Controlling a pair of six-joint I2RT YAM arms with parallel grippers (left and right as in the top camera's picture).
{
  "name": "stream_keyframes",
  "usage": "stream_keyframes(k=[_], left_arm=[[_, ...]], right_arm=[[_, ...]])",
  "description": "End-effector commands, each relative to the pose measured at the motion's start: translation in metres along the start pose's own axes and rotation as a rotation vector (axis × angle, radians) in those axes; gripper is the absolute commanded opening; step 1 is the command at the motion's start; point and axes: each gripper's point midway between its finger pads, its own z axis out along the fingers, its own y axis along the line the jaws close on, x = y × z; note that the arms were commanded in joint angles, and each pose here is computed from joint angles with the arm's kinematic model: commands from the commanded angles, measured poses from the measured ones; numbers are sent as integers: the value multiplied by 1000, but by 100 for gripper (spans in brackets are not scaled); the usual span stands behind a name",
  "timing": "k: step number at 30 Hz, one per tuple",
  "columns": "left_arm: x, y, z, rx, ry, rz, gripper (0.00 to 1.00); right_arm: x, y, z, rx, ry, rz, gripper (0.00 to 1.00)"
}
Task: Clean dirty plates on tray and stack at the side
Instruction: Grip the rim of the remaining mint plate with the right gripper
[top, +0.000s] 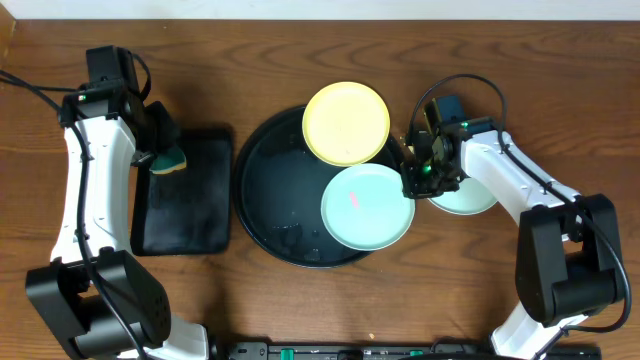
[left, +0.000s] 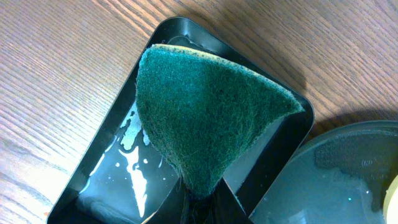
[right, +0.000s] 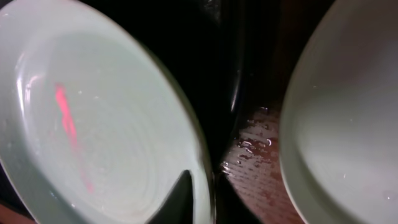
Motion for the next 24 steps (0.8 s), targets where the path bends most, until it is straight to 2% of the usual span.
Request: stream_keyframes(k=[1, 7, 11, 17, 24], left_arm=[[-7, 1, -6, -5, -23, -8, 8], [-7, 1, -6, -5, -23, -8, 7], [-6, 1, -6, -5, -23, -8, 7], [-1, 1, -5, -11, -3, -4, 8], [12, -15, -6, -3, 22, 49, 7]], right_arm=[[0, 10, -2, -19, -4, -11, 1], [-5, 53, 0, -92, -19, -34, 1], [-16, 83, 7, -114, -73, 51, 1], [-24, 94, 16, -28, -145, 172, 1], [-14, 103, 37, -12, -101, 157, 1]])
